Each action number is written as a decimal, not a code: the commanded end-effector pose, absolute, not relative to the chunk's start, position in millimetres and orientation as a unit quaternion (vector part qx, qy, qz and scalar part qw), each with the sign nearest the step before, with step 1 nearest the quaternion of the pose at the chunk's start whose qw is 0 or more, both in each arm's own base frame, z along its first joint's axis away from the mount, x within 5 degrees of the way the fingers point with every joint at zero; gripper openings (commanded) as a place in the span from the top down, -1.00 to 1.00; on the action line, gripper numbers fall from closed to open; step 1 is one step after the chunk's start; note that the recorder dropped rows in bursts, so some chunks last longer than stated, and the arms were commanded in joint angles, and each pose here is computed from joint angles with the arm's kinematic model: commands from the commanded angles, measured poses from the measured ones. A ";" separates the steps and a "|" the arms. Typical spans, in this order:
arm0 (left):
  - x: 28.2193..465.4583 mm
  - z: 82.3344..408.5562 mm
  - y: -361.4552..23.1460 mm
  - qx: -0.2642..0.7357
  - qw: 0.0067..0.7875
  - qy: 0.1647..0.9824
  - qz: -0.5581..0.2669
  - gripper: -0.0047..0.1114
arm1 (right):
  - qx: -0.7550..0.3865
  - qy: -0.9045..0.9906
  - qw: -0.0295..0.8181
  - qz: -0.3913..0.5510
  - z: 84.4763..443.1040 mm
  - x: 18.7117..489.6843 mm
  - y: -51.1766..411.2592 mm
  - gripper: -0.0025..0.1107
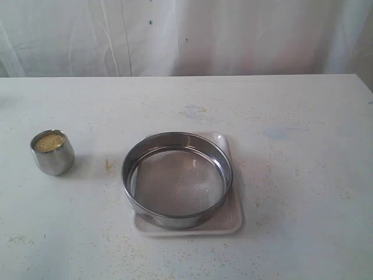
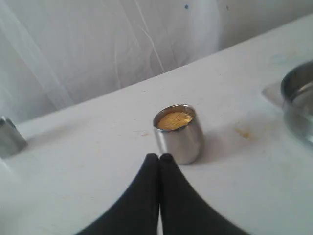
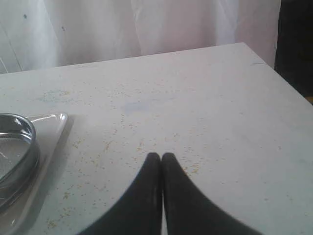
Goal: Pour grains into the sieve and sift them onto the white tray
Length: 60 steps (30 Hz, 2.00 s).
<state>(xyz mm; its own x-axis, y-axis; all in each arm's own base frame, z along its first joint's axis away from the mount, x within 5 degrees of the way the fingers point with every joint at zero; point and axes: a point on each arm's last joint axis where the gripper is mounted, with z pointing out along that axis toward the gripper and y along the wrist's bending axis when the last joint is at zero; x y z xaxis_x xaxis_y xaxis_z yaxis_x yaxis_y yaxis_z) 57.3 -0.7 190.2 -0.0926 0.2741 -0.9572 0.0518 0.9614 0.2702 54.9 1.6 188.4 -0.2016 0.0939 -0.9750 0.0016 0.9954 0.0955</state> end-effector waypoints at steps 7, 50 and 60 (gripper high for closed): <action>56.8 210.4 -2.5 -0.075 0.742 0.655 -0.118 0.92 | 0.029 0.772 0.634 0.033 187.5 54.7 1.3 0.96; 177.6 271.6 5.2 -0.052 0.580 0.812 0.024 -0.19 | 0.029 0.772 0.634 0.033 187.5 54.7 1.3 0.96; 176.7 252.5 3.6 -0.077 0.549 0.833 -0.001 -0.19 | 0.029 0.772 0.634 0.033 187.5 54.7 1.3 0.96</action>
<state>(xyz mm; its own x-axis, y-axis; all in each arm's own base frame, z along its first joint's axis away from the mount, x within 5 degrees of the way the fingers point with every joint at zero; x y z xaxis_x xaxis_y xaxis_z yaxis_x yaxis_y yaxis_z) 177.8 2.2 254.1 -0.3843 -0.1104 -0.9166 -0.1089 0.9913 -0.0737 54.9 1.6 188.4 -0.2016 0.0939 -0.9750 0.0016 0.9954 0.0955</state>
